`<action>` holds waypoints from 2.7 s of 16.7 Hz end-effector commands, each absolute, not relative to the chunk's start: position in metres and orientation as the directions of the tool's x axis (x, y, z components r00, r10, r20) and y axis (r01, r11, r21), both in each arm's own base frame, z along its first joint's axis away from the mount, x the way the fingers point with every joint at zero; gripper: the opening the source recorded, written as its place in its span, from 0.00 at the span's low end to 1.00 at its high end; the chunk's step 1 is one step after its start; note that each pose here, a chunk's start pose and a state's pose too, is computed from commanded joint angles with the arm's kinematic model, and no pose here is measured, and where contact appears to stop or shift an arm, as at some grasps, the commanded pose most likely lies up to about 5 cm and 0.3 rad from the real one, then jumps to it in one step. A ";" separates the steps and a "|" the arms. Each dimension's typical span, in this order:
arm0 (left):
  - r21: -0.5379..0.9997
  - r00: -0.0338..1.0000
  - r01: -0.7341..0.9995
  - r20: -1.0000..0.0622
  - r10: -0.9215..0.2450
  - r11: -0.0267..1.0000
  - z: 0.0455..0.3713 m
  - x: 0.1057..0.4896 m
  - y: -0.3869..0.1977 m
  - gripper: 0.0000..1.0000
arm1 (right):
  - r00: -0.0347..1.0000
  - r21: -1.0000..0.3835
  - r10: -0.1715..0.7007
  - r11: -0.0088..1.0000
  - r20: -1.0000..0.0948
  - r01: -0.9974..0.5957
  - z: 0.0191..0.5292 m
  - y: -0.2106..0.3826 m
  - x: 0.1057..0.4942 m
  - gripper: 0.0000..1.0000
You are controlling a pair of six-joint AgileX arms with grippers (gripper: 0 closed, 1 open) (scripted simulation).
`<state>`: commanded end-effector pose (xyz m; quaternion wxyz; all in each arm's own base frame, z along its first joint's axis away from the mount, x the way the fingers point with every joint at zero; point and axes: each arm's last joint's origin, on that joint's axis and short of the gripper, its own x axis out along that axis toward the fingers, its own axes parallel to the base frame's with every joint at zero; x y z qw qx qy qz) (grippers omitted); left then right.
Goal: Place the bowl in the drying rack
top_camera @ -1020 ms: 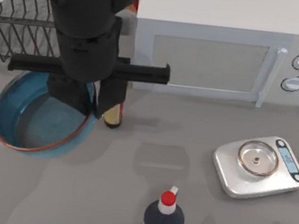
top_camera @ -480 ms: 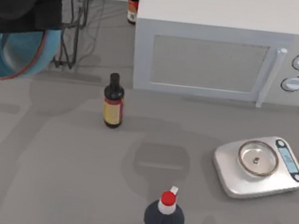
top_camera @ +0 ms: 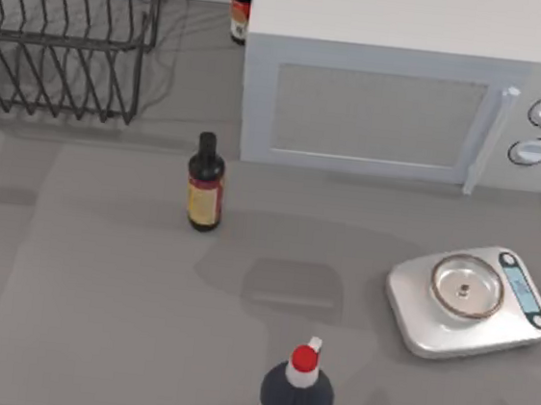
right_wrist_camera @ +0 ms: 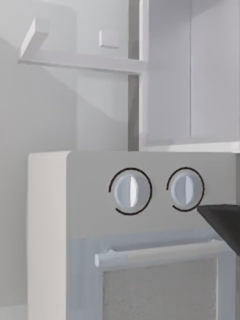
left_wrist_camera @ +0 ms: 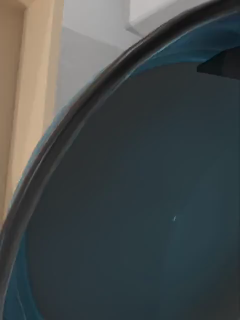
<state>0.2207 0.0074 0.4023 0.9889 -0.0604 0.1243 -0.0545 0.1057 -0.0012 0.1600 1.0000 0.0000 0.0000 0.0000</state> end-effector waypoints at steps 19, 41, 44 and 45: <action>-0.002 1.000 0.023 -0.008 -0.023 1.000 0.369 0.287 0.038 0.00 | 1.000 0.000 0.000 1.000 0.000 0.000 0.160 -0.001 0.106 1.00; 0.000 1.000 0.020 0.000 -0.020 1.000 0.218 0.381 0.025 0.45 | 1.000 0.000 0.000 1.000 0.000 0.000 0.160 -0.001 0.106 1.00; 0.000 1.000 0.020 0.000 -0.020 1.000 0.218 0.381 0.025 0.68 | 1.000 0.000 0.000 1.000 0.000 0.000 0.160 -0.001 0.106 1.00; 0.000 1.000 0.020 0.000 -0.020 1.000 0.218 0.381 0.025 0.75 | 1.000 0.000 0.000 1.000 0.000 0.000 0.160 -0.001 0.106 1.00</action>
